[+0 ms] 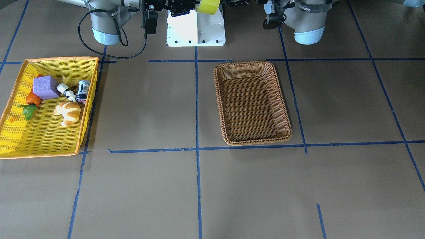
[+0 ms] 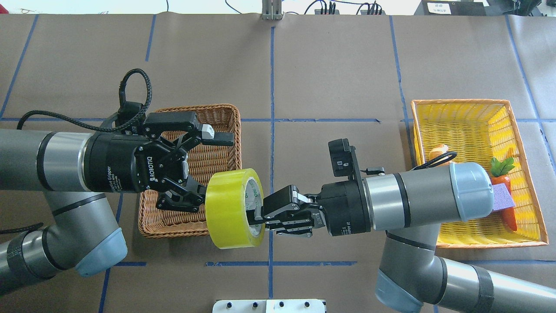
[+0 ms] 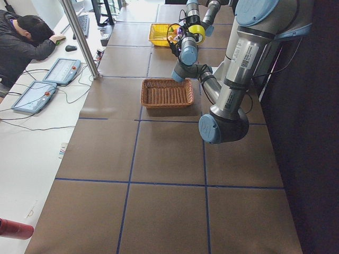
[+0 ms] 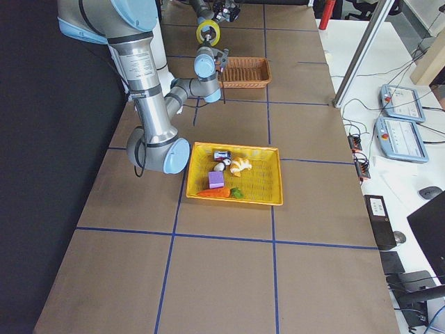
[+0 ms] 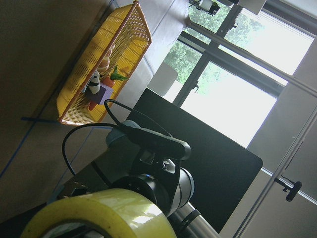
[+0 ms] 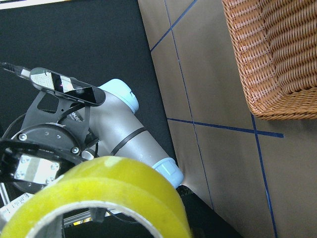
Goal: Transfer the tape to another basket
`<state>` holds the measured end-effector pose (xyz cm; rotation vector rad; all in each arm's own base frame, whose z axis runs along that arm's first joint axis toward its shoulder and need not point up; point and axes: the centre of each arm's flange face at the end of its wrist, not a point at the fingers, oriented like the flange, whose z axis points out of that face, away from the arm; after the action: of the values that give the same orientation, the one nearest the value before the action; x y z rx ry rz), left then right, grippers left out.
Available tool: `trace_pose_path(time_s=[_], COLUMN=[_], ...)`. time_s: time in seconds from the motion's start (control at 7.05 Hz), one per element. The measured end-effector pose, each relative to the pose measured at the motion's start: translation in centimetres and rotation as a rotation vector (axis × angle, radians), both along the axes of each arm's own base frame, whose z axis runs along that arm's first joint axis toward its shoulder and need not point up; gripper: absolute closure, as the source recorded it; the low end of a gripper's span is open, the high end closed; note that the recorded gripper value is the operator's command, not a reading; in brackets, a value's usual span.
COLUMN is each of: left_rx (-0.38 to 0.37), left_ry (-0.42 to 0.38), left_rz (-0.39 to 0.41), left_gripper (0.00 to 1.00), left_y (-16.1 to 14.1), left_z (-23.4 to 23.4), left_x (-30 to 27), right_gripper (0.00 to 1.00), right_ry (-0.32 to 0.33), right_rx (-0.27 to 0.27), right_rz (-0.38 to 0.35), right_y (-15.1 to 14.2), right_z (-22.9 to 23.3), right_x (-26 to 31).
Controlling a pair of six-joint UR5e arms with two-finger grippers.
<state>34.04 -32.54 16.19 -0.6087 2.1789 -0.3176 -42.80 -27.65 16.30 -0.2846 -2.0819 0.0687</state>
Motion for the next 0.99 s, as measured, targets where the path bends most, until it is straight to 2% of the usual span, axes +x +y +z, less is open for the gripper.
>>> trace_pose_path(time_s=[0.14,0.28,0.43,0.57,0.71,0.99], left_rx=[-0.001,0.000,0.002,0.003,0.004,0.006], left_ry=[0.003,0.005,0.008,0.013,0.017,0.024], left_rz=[0.003,0.007,0.011,0.016,0.020,0.028], left_gripper=[0.03,0.17,0.60,0.88,0.96,1.00], left_y=[0.1,0.3,0.5,0.8,1.0,1.3], left_z=[-0.1,-0.2,-0.4,-0.6,-0.8,-1.1], left_x=[0.1,0.2,0.2,0.1,-0.1,-0.5], right_gripper=[0.97,0.94,0.59,0.11,0.01,0.00], right_ry=[-0.005,-0.008,-0.009,-0.011,-0.012,-0.014], right_rx=[-0.004,-0.006,-0.007,-0.012,-0.022,-0.031], right_rz=[0.001,0.002,0.005,0.014,0.028,0.040], right_y=[0.2,0.3,0.3,0.2,0.0,-0.1], right_z=[-0.3,-0.4,-0.4,-0.4,-0.3,-0.2], right_x=[-0.2,-0.3,-0.3,-0.3,-0.4,-0.4])
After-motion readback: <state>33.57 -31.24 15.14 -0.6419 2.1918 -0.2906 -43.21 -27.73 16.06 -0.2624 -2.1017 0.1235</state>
